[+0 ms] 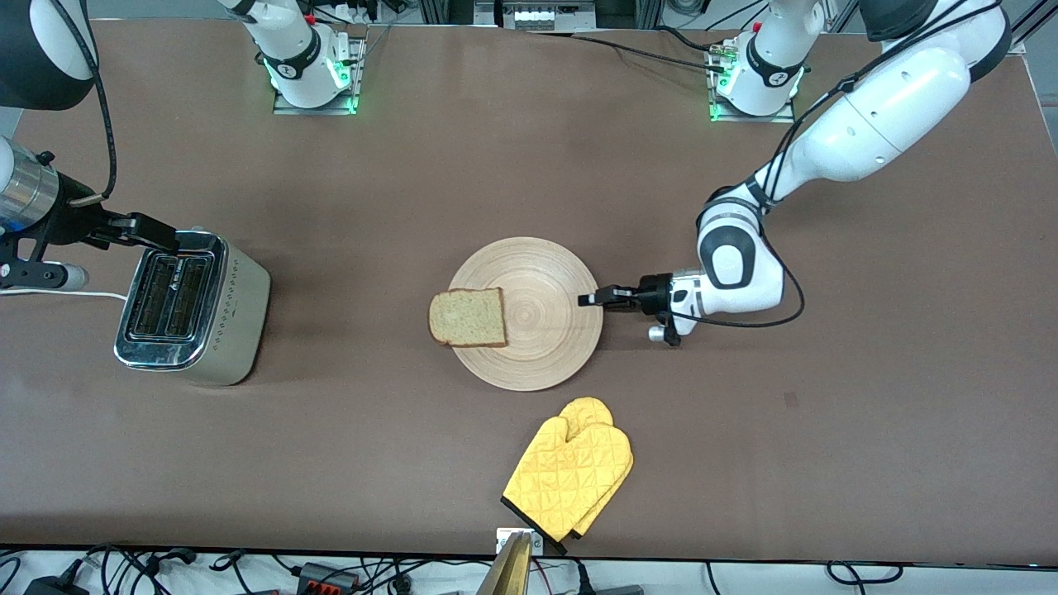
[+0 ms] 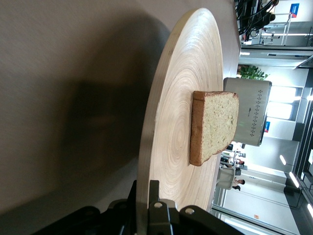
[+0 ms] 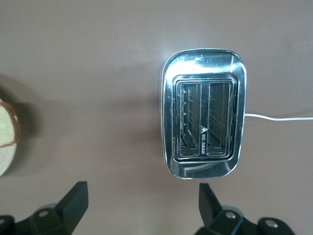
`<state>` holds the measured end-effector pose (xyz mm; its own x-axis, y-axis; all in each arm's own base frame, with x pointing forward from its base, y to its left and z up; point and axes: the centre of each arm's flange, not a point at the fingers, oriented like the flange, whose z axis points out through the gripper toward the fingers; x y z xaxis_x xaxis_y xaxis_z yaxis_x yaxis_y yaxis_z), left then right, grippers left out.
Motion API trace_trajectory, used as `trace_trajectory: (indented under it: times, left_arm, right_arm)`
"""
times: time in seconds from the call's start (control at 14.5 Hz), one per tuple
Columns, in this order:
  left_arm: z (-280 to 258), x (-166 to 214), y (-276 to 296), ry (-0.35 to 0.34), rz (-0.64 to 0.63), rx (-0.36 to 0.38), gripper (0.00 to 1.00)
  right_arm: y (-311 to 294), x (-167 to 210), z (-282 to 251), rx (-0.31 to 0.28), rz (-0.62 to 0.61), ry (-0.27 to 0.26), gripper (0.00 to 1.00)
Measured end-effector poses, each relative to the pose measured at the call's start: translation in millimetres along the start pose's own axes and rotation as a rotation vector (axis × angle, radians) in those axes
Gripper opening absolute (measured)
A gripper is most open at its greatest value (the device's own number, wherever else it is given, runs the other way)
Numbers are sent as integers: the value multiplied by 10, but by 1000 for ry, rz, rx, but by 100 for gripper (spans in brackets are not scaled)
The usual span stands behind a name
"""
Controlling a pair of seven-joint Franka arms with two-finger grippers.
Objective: Move plate and put bread in toaster
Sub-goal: 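Slide the plate with bread toward the table middle with the left gripper, then release the plate and withdraw the left gripper while the right gripper reaches out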
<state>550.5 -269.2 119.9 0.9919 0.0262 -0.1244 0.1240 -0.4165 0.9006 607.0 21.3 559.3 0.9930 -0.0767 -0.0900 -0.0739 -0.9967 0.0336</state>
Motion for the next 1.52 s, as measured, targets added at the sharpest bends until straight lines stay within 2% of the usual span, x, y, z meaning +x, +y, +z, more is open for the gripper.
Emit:
trace_trajectory:
  times: [0.41,0.48,0.55,0.69,1.04,1.17,1.24,1.52]
  left_arm:
    - [84,-54,-180,-14,19,3,8]
    - [84,-51,-180,-13,19,2,14]
    - [77,-41,-176,-11,20,1,14]
    - [49,-16,-177,-5,20,-1,27]
    - [-219,168,-193,36,32,-22,74]
    - [-479,306,-191,12,96,-48,94]
    - [-662,408,-194,-10,142,-55,100]
    - [-1547,807,-356,-111,296,-36,100]
  right_arm:
    - [0,0,0,0,0,0,100]
    - [0,0,0,0,0,0,100]
    - [0,0,0,0,0,0,100]
    - [3,0,0,0,1,0,100]
    - [5,1,1,3,1,-1,100]
    - [-4,-1,1,12,1,-2,100]
    - [-8,-1,1,15,1,-2,100]
    - [-96,-21,4,43,-9,-13,100]
